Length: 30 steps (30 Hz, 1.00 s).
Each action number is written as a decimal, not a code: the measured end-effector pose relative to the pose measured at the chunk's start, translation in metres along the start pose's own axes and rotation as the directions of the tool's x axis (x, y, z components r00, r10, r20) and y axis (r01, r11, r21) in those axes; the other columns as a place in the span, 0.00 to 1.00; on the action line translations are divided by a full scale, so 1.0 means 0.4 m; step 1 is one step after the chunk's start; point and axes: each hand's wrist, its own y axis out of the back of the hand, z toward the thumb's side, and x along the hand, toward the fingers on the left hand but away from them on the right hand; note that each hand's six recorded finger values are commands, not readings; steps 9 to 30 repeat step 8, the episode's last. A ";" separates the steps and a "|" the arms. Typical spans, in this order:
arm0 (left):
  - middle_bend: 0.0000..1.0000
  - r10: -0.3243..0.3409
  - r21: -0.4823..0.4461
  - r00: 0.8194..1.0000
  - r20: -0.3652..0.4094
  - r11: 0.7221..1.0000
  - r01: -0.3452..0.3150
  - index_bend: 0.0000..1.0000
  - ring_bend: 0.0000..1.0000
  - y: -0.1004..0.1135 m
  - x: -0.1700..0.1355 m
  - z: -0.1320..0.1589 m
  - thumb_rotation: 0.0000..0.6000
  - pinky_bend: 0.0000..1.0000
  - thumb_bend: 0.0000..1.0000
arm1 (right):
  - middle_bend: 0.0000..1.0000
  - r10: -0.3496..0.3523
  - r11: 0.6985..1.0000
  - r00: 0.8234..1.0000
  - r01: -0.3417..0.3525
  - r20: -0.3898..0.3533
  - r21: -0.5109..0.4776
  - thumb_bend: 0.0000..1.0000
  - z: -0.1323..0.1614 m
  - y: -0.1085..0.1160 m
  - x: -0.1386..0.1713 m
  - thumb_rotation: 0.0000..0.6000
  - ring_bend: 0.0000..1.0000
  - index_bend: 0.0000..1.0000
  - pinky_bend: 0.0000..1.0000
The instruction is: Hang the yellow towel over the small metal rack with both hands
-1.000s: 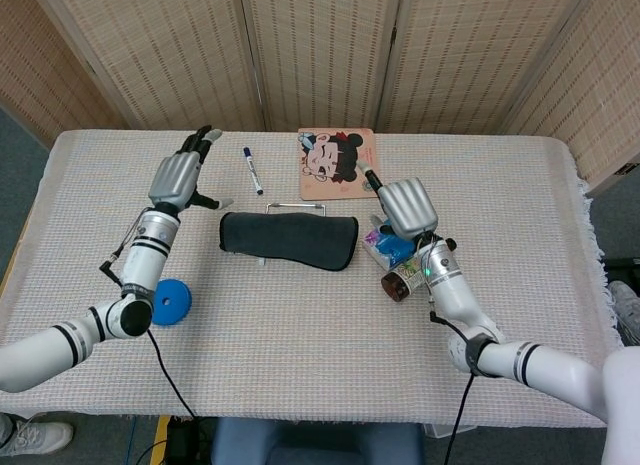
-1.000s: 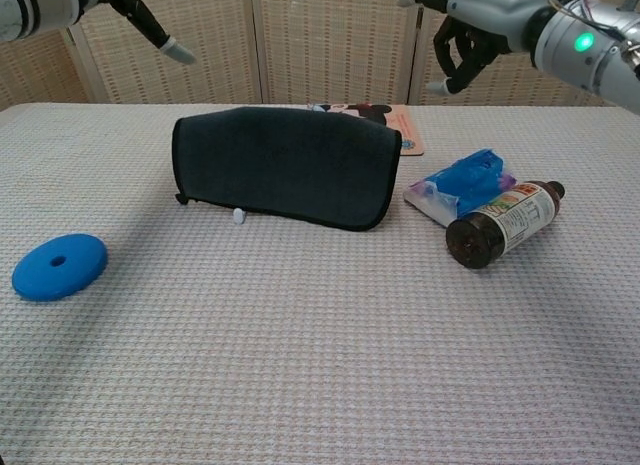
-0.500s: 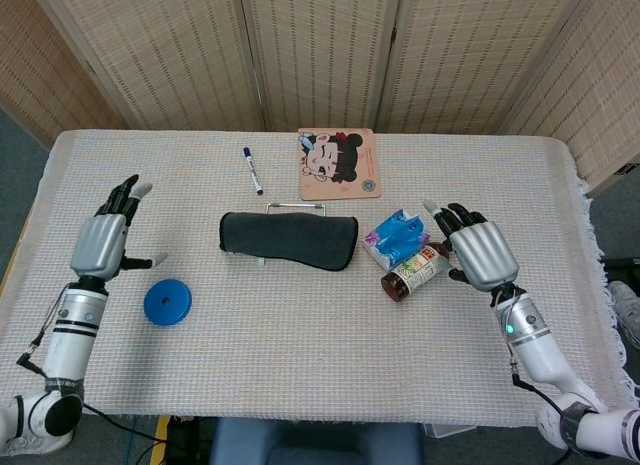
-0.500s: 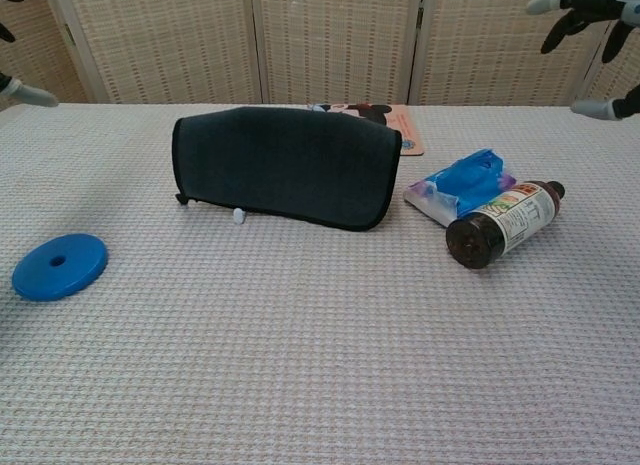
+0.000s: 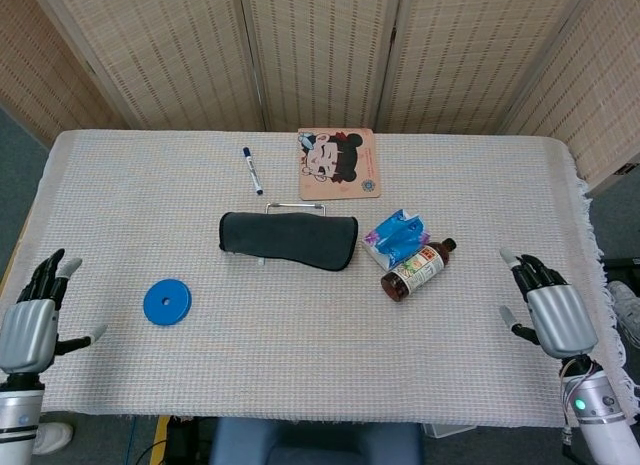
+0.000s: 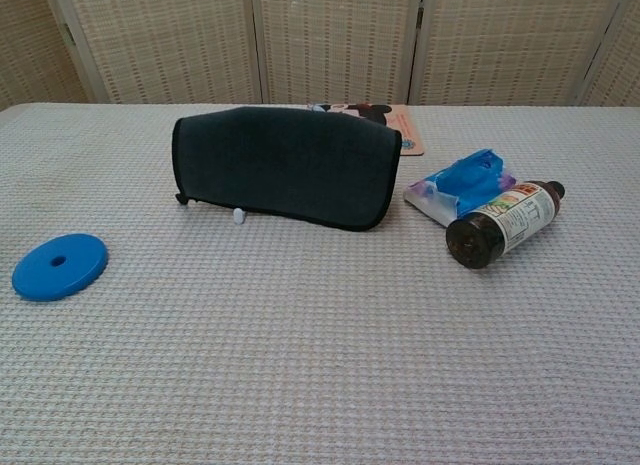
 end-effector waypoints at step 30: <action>0.04 0.022 -0.002 0.999 -0.036 1.000 -0.022 0.14 0.00 -0.018 -0.095 -0.013 1.00 0.25 0.13 | 0.18 0.003 1.000 0.998 -0.001 0.063 -0.025 0.35 -0.037 -0.017 0.050 1.00 0.18 0.00 0.30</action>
